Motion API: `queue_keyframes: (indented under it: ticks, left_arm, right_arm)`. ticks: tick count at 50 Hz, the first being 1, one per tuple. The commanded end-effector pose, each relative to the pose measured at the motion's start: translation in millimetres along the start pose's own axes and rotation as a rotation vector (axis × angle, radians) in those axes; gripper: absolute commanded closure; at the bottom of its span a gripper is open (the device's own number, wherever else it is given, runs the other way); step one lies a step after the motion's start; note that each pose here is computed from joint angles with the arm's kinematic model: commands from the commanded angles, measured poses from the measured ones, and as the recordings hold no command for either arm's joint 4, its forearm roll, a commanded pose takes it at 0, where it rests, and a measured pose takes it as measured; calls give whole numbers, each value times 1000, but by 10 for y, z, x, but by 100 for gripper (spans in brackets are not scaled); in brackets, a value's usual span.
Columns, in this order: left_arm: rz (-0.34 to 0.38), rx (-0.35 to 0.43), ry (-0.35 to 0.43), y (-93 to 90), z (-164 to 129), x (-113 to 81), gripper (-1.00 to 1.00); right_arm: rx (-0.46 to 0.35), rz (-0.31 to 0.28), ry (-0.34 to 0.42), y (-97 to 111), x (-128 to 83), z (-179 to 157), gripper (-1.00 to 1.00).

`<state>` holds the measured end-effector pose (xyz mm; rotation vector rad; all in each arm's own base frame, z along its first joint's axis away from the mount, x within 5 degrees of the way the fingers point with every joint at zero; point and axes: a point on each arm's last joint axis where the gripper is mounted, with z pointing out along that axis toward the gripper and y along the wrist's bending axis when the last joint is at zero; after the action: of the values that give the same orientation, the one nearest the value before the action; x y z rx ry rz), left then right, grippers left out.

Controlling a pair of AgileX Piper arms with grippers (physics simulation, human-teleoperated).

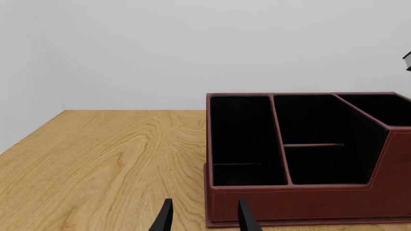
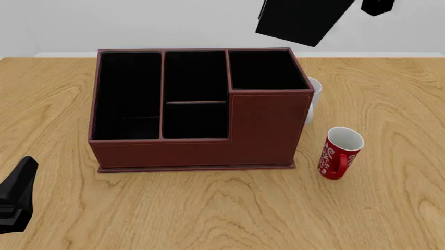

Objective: Pick up the book and place it in the right compartment of the caddy.

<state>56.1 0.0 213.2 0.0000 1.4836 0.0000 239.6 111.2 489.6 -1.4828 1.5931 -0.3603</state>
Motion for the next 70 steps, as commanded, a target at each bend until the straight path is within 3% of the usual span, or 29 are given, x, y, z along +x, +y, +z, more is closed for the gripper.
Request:
queue_keyframes:
  ticks: [1,15,33,45,70]
  left_arm:
    - [0,0,0,0,0,0,-100]
    - [0,0,0,0,0,0,-100]
    - [0,0,0,0,0,0,-100]
    - [0,0,0,0,0,0,-100]
    - [0,0,0,0,0,0,-100]
  right_arm:
    - [20,35,-22,-55,-73,188,100]
    - [12,54,-36,-69,-145,371,100]
    - [-7,84,-55,80,-178,556,100]
    - [-20,119,-52,202,-128,655,100]
    - [-14,168,5,190,83,850,100]
